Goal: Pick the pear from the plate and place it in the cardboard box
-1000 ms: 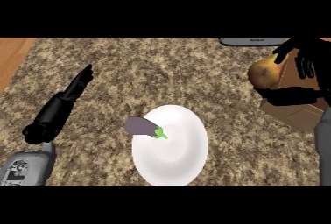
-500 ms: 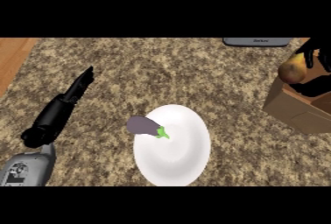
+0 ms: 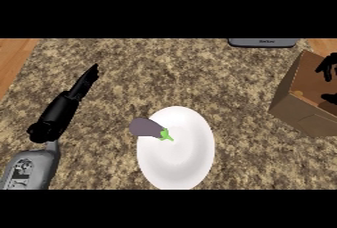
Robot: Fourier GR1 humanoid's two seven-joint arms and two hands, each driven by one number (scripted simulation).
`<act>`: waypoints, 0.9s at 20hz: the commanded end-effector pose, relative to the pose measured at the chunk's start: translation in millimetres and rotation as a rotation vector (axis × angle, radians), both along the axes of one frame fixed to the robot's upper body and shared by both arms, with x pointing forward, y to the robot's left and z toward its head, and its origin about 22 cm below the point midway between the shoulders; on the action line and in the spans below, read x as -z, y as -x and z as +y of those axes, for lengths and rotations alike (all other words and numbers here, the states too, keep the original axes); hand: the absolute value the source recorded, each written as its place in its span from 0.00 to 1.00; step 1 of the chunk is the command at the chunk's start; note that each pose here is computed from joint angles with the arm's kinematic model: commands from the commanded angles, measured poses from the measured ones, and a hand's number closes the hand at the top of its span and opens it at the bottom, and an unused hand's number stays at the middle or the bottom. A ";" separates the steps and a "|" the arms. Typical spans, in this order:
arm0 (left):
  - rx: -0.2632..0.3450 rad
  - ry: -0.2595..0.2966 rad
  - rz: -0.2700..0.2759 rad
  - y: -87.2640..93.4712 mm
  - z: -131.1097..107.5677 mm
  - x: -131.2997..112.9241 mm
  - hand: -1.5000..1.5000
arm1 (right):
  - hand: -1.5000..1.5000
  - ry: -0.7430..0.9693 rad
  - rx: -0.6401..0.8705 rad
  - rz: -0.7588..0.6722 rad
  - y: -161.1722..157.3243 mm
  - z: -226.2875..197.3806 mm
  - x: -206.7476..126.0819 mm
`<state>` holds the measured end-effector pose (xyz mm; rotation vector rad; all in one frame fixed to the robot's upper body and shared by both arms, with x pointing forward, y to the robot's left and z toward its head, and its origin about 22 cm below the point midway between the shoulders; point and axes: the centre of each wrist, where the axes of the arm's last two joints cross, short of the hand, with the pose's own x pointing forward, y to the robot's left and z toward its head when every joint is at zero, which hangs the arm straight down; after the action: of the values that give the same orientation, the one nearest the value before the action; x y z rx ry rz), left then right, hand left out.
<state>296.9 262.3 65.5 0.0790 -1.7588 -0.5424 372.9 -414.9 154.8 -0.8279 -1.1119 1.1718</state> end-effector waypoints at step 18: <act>-0.012 -0.012 0.011 5.9 0.6 -3.8 0.50 | 0.00 -1.178 0.123 -0.351 1.4 -68.9 4.6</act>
<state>290.9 261.6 66.6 0.0866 -1.7504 -0.5411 380.5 -461.5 142.7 -0.2179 -1.6989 0.3377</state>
